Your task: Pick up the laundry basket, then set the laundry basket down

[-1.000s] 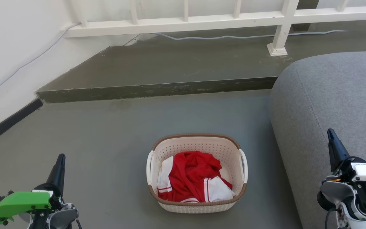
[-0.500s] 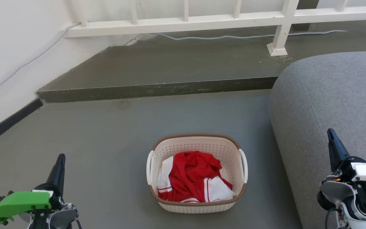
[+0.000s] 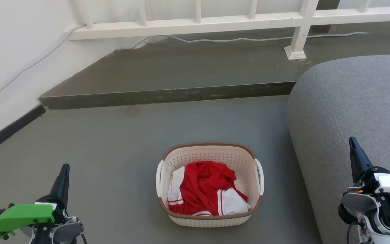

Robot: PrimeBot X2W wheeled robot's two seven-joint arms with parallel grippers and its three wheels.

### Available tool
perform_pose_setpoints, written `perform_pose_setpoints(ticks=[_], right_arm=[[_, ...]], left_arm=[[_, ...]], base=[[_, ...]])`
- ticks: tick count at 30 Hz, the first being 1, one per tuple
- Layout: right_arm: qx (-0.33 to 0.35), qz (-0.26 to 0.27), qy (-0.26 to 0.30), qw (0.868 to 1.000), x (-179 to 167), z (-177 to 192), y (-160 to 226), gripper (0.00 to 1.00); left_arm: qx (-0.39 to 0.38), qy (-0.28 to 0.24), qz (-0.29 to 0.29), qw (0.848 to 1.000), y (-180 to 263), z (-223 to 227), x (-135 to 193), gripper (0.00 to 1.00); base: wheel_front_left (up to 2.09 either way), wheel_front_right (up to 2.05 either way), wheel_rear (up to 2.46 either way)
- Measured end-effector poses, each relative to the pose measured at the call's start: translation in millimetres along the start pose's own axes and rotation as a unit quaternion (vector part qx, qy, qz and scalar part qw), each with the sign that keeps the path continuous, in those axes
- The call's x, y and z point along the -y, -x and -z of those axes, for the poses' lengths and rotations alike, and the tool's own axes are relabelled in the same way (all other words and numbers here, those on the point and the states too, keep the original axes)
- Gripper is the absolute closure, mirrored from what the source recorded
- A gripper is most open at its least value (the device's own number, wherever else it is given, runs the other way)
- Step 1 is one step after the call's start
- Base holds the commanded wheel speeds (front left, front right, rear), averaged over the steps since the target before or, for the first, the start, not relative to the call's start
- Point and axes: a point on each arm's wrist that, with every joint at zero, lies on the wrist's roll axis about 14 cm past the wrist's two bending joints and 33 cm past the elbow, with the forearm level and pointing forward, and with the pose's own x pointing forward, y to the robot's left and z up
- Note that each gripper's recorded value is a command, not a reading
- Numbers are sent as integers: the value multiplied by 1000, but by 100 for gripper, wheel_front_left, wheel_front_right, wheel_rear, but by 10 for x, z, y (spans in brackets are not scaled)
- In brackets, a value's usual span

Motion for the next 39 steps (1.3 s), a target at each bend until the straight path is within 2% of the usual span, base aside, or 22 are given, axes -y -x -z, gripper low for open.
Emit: perform_pose_setpoints(ticks=[39], right_arm=[[0,0,0,1000,-3,0,0,100]], left_arm=[[0,0,0,1000,0,0,2,100]], base=[[0,0,0]])
